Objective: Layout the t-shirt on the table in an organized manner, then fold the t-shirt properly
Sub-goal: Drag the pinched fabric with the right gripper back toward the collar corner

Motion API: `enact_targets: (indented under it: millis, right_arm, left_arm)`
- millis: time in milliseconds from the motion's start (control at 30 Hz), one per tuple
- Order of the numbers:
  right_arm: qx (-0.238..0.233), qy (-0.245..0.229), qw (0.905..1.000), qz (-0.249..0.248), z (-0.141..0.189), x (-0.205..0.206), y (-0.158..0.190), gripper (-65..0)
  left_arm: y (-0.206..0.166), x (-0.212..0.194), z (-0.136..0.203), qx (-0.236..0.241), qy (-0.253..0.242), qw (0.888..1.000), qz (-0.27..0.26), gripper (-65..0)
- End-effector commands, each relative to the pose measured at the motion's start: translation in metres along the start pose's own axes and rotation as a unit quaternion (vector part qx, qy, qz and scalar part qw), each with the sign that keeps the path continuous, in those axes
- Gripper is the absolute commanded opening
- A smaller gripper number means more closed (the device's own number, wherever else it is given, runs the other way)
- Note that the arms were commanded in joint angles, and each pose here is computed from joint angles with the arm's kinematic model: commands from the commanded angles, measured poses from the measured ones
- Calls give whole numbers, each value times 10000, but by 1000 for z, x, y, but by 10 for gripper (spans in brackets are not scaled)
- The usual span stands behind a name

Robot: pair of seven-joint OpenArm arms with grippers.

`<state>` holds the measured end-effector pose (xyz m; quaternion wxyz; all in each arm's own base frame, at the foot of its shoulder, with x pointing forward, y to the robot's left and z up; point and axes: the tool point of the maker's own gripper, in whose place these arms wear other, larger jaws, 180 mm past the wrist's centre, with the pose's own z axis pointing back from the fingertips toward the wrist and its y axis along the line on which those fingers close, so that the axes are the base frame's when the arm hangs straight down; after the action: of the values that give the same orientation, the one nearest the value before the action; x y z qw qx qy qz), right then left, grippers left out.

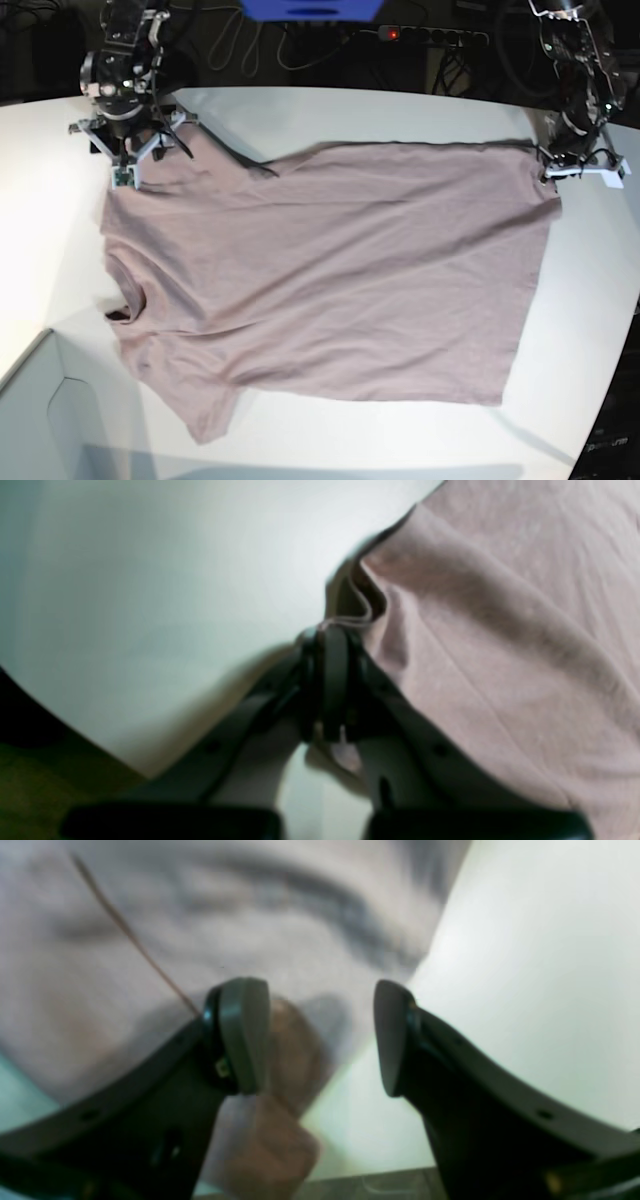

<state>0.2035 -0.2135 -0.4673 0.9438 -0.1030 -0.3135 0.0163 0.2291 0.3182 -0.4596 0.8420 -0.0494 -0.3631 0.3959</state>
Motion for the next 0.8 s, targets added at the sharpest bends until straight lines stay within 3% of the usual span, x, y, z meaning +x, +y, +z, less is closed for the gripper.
enact_targets:
  millis: [0, 333, 467, 567, 767]
  right_arm:
    - [-86, -120, 9999, 1, 2, 5, -6, -314]
    - [57, 340, 9994, -41, -3, -32, 3, -323]
    - [221, 508, 9985, -46, -8, -50, 11, -456]
    - [276, 495, 9984, -25, -4, -59, 13, -645]
    - [36, 116, 9998, 142, 24, -48, -3, -650]
  left_arm:
    - [-4, 14, 2, -64, -180, 9998, -45, -650]
    - [-4, 14, 2, -64, -180, 9998, -45, -650]
    - [-2, 12, 2, -48, -164, 9998, -50, -650]
    - [-4, 4, 2, -63, -105, 9999, 20, -650]
    - [-16, 6, 10, -197, -226, 9995, 1, -650]
